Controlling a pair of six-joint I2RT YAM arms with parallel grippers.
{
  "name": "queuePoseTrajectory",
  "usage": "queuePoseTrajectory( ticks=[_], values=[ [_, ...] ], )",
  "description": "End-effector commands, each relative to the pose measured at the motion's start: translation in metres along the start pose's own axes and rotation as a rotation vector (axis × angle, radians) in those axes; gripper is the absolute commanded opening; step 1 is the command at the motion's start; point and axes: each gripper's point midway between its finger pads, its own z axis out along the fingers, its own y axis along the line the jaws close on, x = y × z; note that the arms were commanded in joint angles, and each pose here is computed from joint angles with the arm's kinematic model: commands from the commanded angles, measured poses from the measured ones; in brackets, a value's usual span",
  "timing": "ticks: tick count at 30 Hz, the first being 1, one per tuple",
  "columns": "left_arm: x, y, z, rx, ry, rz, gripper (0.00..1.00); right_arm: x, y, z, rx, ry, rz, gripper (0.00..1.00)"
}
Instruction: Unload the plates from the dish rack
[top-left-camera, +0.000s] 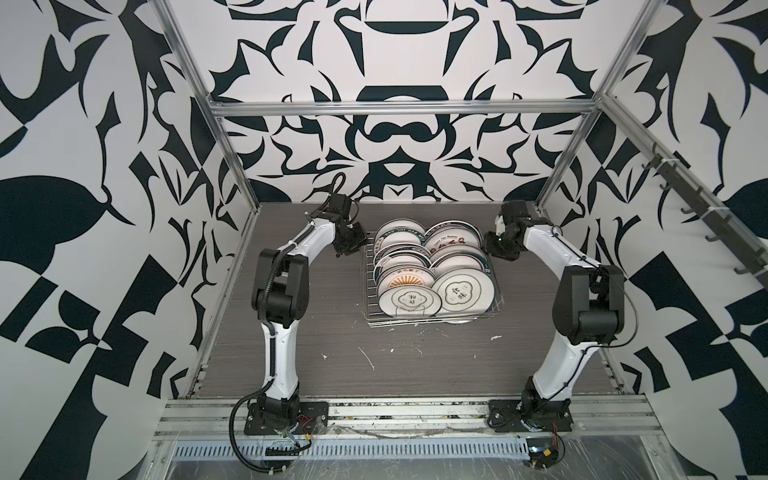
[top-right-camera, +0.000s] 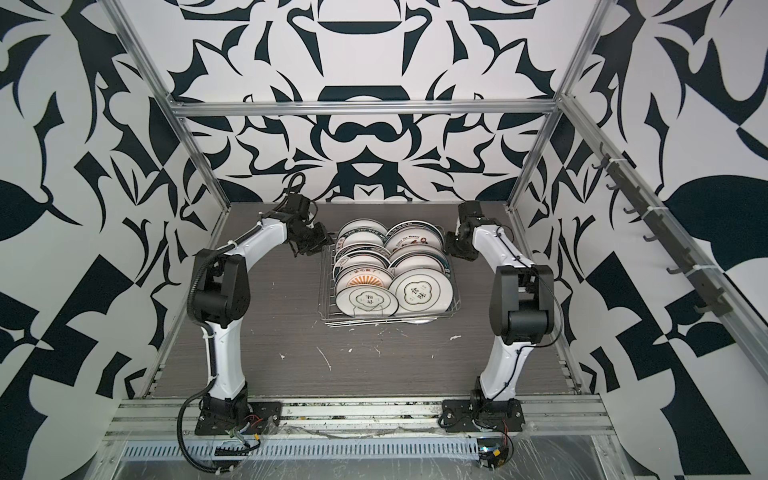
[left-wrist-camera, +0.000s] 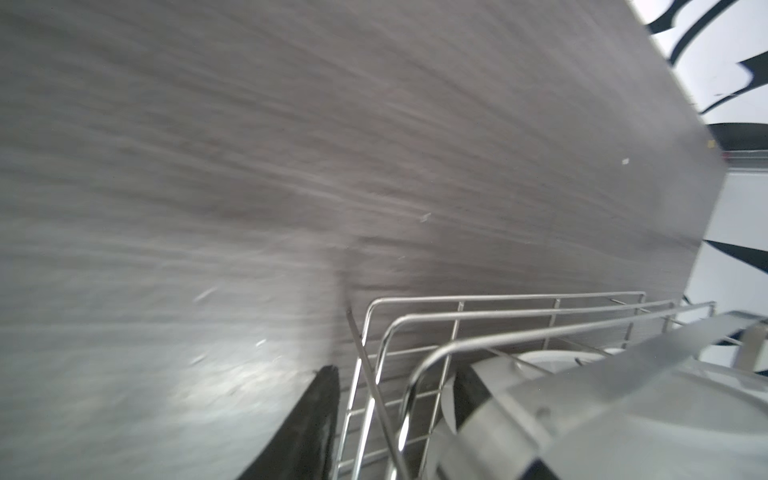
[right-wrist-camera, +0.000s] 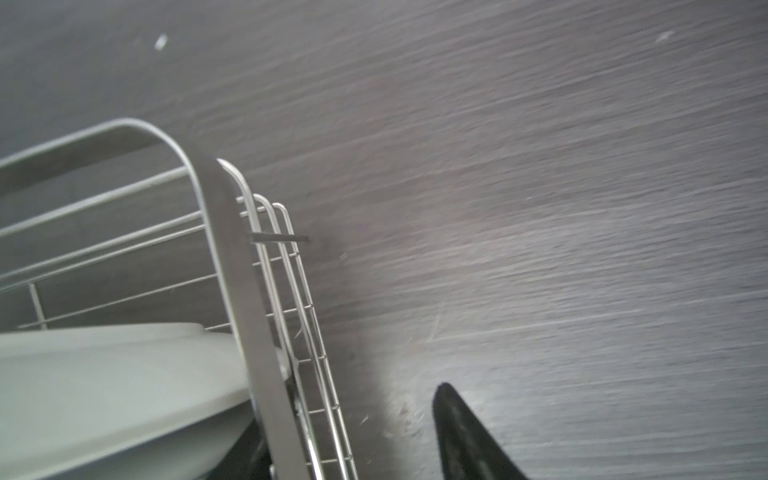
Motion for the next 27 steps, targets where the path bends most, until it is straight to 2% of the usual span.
queuePoseTrajectory(
  ticks=[1,3,6,11,17,21,25,27],
  values=[
    [-0.005,-0.013,0.001,0.011,0.012,0.01,0.59,-0.002,-0.065,0.012,0.173,0.021,0.12,0.53],
    [-0.009,-0.026,0.001,0.022,0.0,0.037,0.68,-0.002,-0.08,0.014,0.188,0.035,0.152,0.52],
    [-0.011,-0.042,0.001,0.046,-0.006,0.065,0.73,0.0,-0.097,0.016,0.192,0.045,0.198,0.47],
    [-0.019,-0.049,-0.012,0.03,-0.065,0.095,0.89,0.007,-0.115,0.014,0.213,0.054,0.235,0.45],
    [-0.015,-0.042,-0.04,-0.017,-0.103,0.094,0.89,0.026,-0.138,0.005,0.233,0.061,0.306,0.44],
    [0.021,-0.022,-0.053,-0.05,-0.058,0.089,0.86,0.041,-0.142,0.0,0.241,0.068,0.322,0.44],
    [0.075,0.008,-0.063,-0.095,-0.018,0.079,0.86,0.056,-0.147,-0.005,0.255,0.084,0.334,0.44],
    [0.104,0.021,-0.068,-0.106,0.001,0.075,0.82,0.067,-0.149,-0.008,0.266,0.091,0.339,0.44]
  ],
)
